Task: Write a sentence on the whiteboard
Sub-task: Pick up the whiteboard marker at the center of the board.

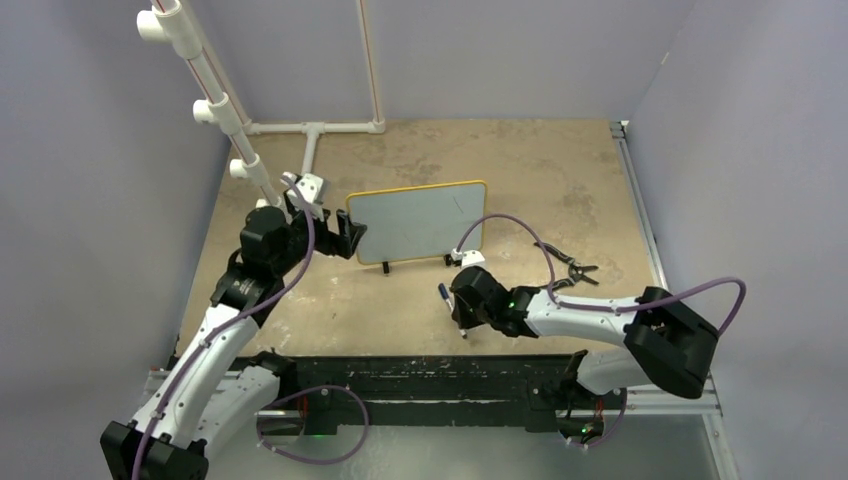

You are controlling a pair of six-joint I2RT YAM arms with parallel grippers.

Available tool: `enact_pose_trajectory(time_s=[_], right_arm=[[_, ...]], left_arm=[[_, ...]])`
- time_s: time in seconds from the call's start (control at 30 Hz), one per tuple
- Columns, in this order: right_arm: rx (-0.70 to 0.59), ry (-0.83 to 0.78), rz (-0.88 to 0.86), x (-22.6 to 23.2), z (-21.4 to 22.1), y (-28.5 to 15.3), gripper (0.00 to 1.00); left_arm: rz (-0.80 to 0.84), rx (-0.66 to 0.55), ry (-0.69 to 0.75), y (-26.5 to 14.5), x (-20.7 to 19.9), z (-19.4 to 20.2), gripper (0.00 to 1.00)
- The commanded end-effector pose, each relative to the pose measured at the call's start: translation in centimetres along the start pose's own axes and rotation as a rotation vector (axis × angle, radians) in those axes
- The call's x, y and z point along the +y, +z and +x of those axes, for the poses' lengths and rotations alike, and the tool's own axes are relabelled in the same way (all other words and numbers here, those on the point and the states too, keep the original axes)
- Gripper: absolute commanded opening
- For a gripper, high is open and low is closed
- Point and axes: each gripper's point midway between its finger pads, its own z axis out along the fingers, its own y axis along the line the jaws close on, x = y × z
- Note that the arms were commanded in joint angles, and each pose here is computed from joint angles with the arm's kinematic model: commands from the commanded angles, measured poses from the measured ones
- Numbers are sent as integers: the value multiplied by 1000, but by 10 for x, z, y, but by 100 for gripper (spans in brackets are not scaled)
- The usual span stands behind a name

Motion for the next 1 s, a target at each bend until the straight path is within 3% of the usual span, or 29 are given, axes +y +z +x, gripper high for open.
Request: enact_pose_trajectory(time_s=[0.0, 0.17, 0.33, 0.53, 0.9, 0.97], right_arm=[[-7, -70, -141, 30, -20, -29, 0], [35, -110, -267, 56, -36, -75, 0], [65, -167, -415, 80, -47, -127, 0], [89, -223, -556, 102, -58, -171, 0], [216, -328, -611, 106, -41, -178, 0], [230, -334, -633, 108, -38, -179, 0]], left_arm=[[241, -75, 141, -5, -53, -11, 83], [502, -35, 289, -16, -124, 14, 81], [620, 76, 481, -31, -169, 59, 81], [656, 111, 610, -46, -188, 79, 80], [710, 117, 679, -60, -205, 93, 81], [721, 125, 699, -63, -209, 98, 74]])
